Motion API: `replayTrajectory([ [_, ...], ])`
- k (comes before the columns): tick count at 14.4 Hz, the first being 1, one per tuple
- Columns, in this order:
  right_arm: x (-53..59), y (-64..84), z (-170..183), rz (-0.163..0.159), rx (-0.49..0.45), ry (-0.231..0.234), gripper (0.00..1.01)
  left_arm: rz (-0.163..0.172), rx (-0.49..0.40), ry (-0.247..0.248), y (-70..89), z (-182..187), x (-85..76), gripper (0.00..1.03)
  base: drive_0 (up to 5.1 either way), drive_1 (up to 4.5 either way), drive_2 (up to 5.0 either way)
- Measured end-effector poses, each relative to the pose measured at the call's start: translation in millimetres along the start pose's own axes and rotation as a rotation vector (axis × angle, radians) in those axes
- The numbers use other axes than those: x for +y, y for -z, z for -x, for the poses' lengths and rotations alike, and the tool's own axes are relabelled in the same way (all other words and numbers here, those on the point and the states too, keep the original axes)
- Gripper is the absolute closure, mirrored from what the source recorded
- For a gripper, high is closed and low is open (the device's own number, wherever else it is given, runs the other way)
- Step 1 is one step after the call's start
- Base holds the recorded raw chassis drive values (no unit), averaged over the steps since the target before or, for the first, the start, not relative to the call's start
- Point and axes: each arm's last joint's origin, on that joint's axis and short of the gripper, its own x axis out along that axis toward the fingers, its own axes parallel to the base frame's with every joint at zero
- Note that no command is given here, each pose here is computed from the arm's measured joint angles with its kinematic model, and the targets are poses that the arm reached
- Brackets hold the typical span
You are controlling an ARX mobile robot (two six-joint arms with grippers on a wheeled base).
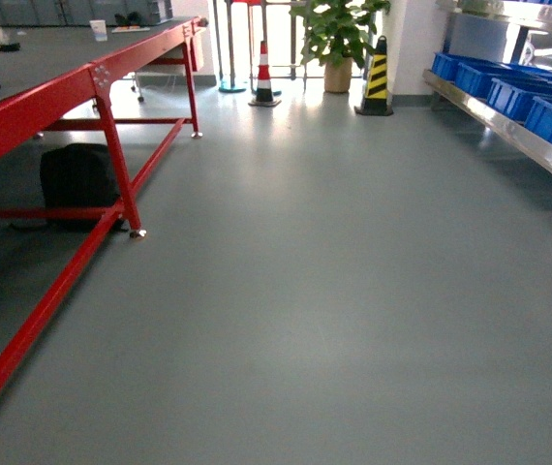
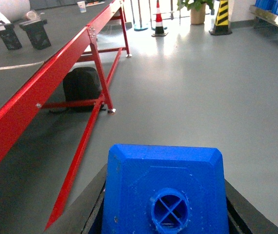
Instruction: Sort blue parts and orange caps into right shelf containers
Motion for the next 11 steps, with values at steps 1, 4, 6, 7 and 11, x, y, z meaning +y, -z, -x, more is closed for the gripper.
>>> replayTrajectory([
  [1,0.0,0.0,0.0,0.0,0.0,0.0,0.6,0.001,-0.004,0.0,-0.4,0.1,0.1,0.58,0.1,4.42,-4.2],
  [4,0.0,0.0,0.0,0.0,0.0,0.0,0.6,0.001,-0.002,-0.001,-0.3,0.2,0.1,0.58,0.1,4.42,-4.2],
  [6,0.0,0.2,0.0,0.001,0.002,0.0,0.6,0.0,-0.002,0.0,-0.2,0.2,0.1,0.58,0.1,4.42,-4.2],
  [7,0.0,-0.4,0.1,-0.001,-0.003,0.0,0.6,0.001,-0.002,0.0,-0.2,0.3,0.1,0.58,0.1,4.42,-4.2],
  [11,0.1,0.0,0.0,0.001,0.0,0.0,0.6,0.001,-0.003,0.0,-0.3,0.3,0.1,0.58,0.0,4.38,-4.3],
])
